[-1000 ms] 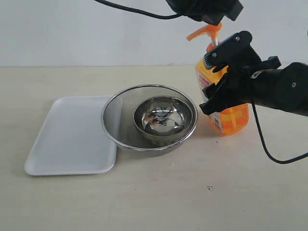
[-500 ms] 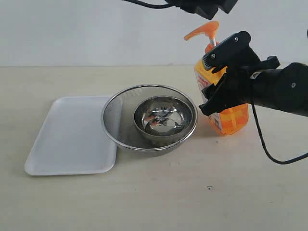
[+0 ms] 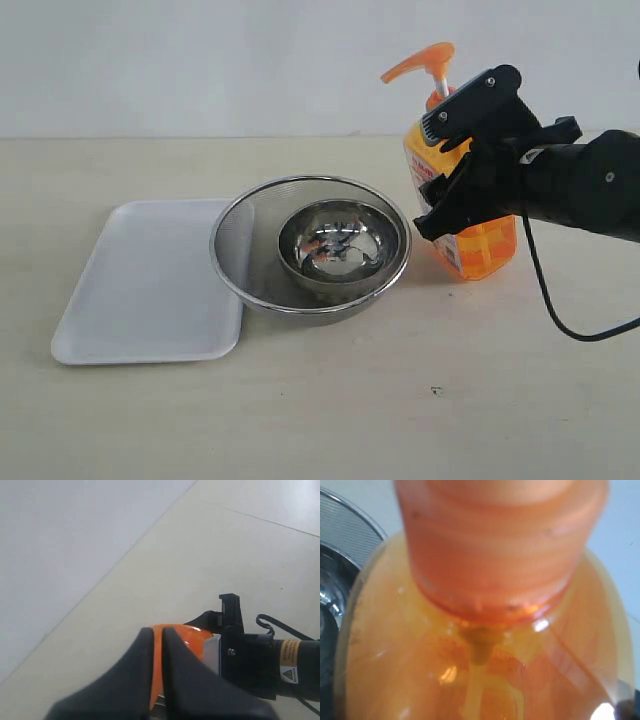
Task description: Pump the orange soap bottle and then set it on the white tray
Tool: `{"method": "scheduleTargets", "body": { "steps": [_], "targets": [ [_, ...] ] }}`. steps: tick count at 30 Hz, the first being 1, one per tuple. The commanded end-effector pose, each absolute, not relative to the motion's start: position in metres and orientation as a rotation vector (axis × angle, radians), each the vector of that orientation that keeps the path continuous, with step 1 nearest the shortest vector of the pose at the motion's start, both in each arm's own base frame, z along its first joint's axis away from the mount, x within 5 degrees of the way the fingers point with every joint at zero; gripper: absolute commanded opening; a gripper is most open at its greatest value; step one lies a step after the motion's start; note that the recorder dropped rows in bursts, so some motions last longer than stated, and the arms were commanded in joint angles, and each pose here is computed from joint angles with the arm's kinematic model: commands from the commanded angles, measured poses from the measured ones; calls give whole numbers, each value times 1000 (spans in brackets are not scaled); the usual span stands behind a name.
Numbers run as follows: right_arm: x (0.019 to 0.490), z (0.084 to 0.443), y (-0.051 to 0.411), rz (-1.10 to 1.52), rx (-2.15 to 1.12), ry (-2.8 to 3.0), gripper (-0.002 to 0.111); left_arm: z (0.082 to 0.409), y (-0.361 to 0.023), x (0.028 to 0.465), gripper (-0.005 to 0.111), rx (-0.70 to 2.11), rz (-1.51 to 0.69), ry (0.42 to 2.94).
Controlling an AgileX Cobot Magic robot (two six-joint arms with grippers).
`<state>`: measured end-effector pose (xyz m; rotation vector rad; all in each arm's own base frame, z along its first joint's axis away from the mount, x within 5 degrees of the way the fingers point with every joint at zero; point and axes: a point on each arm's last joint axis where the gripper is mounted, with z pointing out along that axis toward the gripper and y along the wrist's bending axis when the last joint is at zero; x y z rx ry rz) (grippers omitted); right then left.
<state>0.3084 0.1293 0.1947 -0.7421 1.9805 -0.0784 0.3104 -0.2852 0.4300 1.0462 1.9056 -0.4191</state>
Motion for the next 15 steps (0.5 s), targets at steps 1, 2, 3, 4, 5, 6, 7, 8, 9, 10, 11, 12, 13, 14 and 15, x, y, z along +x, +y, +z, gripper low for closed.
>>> {"method": "scheduleTargets", "body": {
  "steps": [1, 2, 3, 4, 5, 6, 7, 8, 9, 10, 11, 12, 13, 14, 15],
  "targets": [
    [302, 179, 130, -28, -768, 2083, 0, 447, -275, 301, 5, 1034, -384, 1865],
    [302, 179, 130, -27, -763, 2083, 0, 451, -273, 299, 5, 1029, -380, 1855],
    [302, 179, 130, -27, -763, 2083, 0, 453, -271, 298, 5, 1025, -377, 1850],
    [302, 179, 130, -27, -763, 2083, 0, 455, -270, 297, 5, 1024, -371, 1846],
    [302, 179, 130, -27, -763, 2083, 0, 458, -268, 295, 5, 1023, -366, 1842],
    [302, 179, 130, -26, -761, 2084, 0, 458, -267, 295, 5, 1021, -362, 1846],
    [302, 179, 130, -23, -755, 2086, 0, 460, -266, 294, 5, 1019, -358, 1843],
    [302, 179, 130, -20, -749, 2088, 0, 461, -264, 293, 5, 1022, -350, 1844],
    [302, 179, 130, -15, -740, 2091, 0, 463, -263, 291, 5, 1020, -351, 1841],
    [302, 179, 130, -13, -735, 2093, 0, 464, -262, 290, 5, 1022, -350, 1844],
    [302, 179, 130, -10, -731, 2094, 0, 464, -261, 289, 5, 1025, -350, 1846],
    [302, 179, 130, -9, -725, 2094, 0, 465, -260, 289, 5, 1026, -340, 1845],
    [302, 179, 130, -5, -717, 2097, 0, 466, -259, 288, 5, 1026, -331, 1844],
    [302, 179, 130, -2, -712, 2098, 0, 468, -258, 287, 5, 1026, -324, 1840],
    [302, 179, 130, 2, -703, 2101, 0, 469, -257, 287, 5, 1025, -319, 1836]
  ]
}}
